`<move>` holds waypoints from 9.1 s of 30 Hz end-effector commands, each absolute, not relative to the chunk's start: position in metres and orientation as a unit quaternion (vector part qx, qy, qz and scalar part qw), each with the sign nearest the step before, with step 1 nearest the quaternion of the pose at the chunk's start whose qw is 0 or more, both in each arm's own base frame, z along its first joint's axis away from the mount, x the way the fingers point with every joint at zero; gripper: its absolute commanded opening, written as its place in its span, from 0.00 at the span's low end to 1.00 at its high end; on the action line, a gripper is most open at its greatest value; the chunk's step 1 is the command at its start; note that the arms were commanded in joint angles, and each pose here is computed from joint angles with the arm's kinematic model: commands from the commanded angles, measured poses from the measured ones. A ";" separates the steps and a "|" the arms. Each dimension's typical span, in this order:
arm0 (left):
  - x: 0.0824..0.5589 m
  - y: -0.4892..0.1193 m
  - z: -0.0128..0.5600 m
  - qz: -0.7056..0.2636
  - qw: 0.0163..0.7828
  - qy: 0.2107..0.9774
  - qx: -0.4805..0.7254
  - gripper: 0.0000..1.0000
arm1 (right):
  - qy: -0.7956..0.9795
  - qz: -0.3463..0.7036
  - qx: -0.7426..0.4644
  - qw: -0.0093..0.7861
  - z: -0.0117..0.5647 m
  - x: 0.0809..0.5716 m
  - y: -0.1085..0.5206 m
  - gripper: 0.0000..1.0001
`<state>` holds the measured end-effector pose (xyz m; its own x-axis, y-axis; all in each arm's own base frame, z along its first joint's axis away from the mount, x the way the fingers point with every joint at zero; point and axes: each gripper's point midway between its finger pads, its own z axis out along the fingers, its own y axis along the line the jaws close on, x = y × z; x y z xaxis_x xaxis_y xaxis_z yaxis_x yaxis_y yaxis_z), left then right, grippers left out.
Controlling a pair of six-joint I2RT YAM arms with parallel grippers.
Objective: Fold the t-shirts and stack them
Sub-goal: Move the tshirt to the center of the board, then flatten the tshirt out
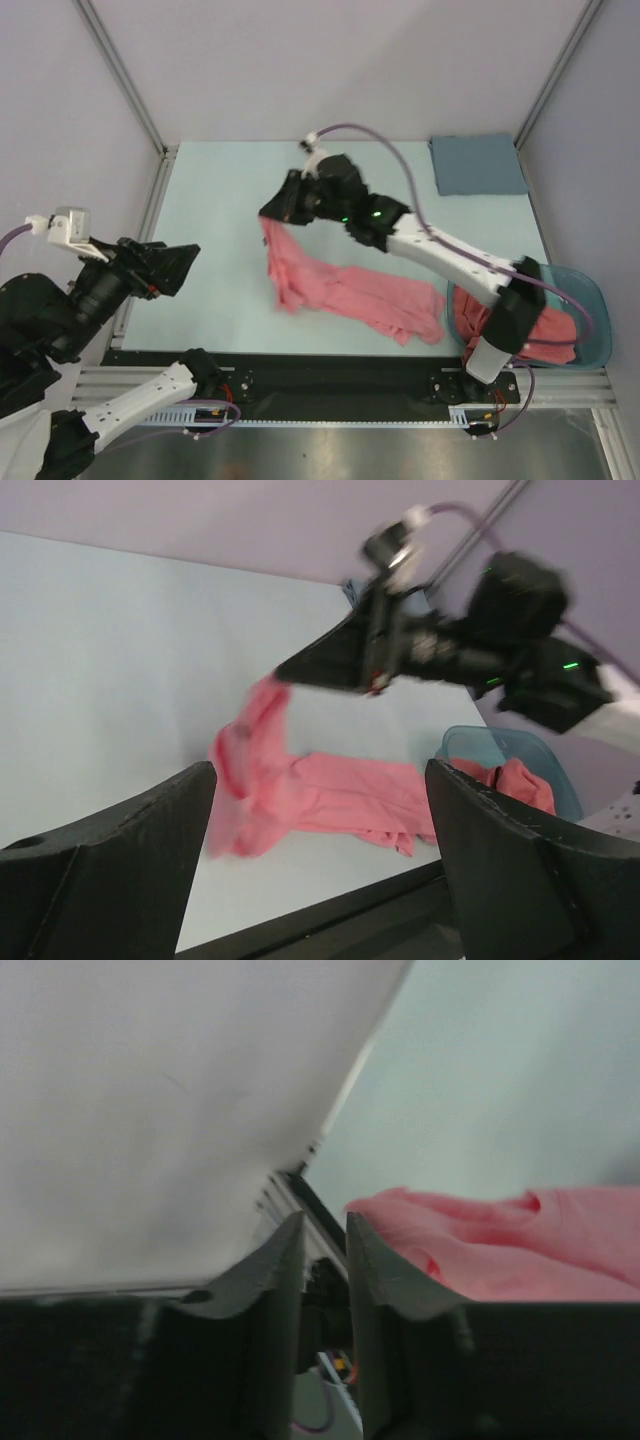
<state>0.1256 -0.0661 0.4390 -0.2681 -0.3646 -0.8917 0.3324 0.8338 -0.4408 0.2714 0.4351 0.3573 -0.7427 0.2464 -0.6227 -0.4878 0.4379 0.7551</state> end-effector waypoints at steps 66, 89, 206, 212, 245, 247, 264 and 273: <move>0.200 -0.162 0.161 -0.036 0.287 0.954 -0.078 0.00 | 0.967 0.186 0.000 0.175 0.129 0.126 0.147 0.50; 0.257 -0.219 0.226 -0.097 0.303 0.940 0.121 0.12 | 0.961 0.209 -0.010 0.182 0.147 0.135 0.161 0.53; 0.220 -0.014 0.347 -0.068 0.521 0.817 -0.237 0.01 | 0.947 0.231 0.093 0.205 0.204 0.179 0.117 0.00; 0.194 -0.033 0.256 -0.105 0.435 0.860 -0.246 0.00 | 0.943 0.298 0.115 0.096 0.132 0.126 0.151 0.00; 0.300 -0.076 0.164 -0.029 0.285 0.946 -0.153 0.68 | 0.987 0.130 0.088 0.032 0.073 0.109 0.124 0.24; 0.259 -0.076 0.136 -0.022 0.253 0.955 -0.150 0.68 | 0.988 0.120 0.079 0.050 0.082 0.117 0.120 0.37; 0.237 -0.045 0.072 0.083 0.204 0.965 -0.139 0.41 | 0.982 0.146 0.066 0.099 0.117 0.137 0.127 0.40; 0.237 -0.045 0.060 0.089 0.190 0.969 -0.128 0.43 | 0.982 0.152 0.061 0.099 0.115 0.136 0.126 0.40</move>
<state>0.2294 -0.0460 0.0619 -0.8953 -0.2363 -0.3776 -0.2977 0.9480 0.1125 0.1325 0.1237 0.1056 -0.9749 0.1654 -0.1494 0.1175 0.9510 0.2861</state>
